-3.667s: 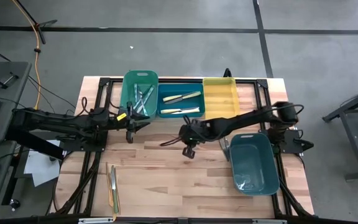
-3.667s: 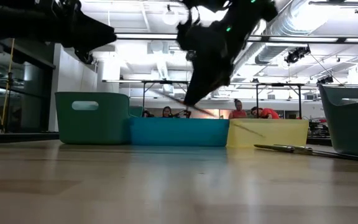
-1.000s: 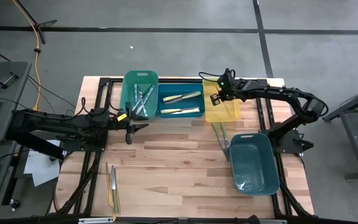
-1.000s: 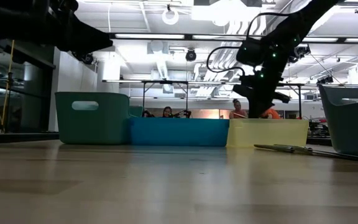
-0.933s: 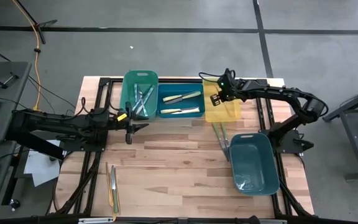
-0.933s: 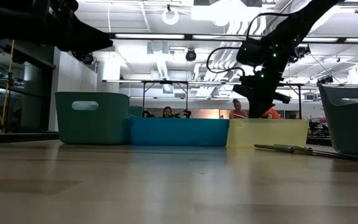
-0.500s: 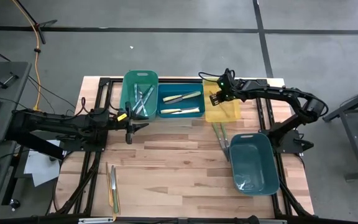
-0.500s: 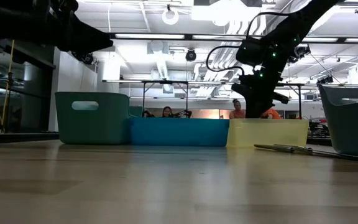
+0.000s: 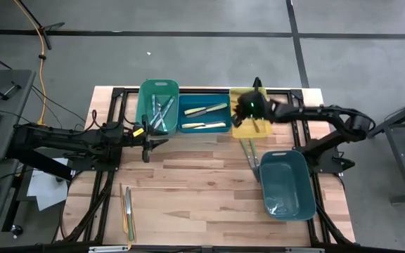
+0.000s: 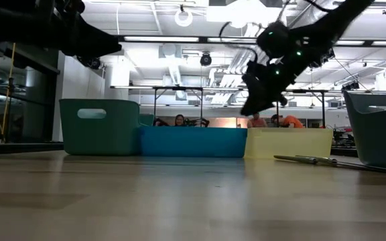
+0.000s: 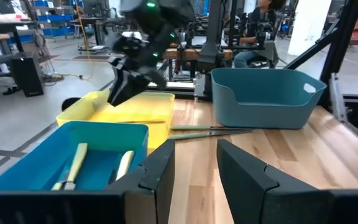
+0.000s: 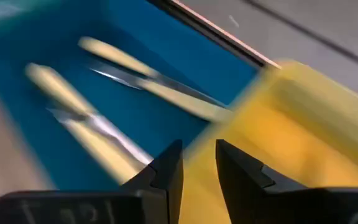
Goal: Sort silverware by color (type)
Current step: Put the gold knife into the yellow bin
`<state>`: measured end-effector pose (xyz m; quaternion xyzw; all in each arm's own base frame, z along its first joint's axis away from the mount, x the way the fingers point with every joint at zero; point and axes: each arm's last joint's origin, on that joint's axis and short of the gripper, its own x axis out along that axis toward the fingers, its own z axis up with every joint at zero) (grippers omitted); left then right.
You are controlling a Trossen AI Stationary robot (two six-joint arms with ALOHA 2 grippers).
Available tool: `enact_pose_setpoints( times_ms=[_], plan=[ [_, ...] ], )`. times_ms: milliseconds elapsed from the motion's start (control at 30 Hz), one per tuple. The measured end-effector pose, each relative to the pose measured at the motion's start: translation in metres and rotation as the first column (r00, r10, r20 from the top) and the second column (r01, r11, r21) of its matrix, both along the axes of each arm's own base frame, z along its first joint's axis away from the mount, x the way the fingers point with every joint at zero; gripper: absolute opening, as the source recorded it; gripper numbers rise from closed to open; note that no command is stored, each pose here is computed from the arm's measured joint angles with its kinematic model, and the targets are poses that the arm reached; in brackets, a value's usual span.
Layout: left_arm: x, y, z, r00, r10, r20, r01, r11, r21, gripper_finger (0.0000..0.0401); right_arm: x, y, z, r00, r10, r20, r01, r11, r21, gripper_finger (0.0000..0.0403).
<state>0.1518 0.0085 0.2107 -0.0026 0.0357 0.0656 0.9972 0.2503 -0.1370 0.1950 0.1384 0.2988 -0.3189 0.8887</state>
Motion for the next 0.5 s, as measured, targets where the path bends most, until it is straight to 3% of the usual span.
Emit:
enact_pose_setpoints(
  times_ms=[100, 267, 367, 500],
  plan=[
    [-0.001, 0.0, 0.001, 1.0, -0.007, 0.008, 0.007, 1.0, -0.007, 0.0112, 0.004, 0.03, -0.014, 0.968, 0.138, 0.212, -0.129, 0.99, -0.051, 0.0091],
    [-0.003, 0.0, 0.004, 0.999, -0.008, 0.037, 0.007, 1.0, 0.002, 0.0112, 0.002, 0.078, -0.007, 0.748, 0.364, 0.556, -0.26, 0.93, -0.259, 0.0091],
    [-0.003, 0.0, 0.008, 0.998, -0.008, 0.066, 0.007, 1.0, 0.013, 0.0112, 0.003, 0.096, 0.007, 0.628, 0.479, 0.613, -0.287, 0.875, -0.389, 0.0091],
    [-0.003, 0.0, 0.007, 0.998, -0.007, 0.065, 0.006, 1.0, 0.014, 0.0112, 0.011, 0.109, 0.02, 0.58, 0.569, 0.583, -0.308, 0.816, -0.49, 0.0091]
  ],
)
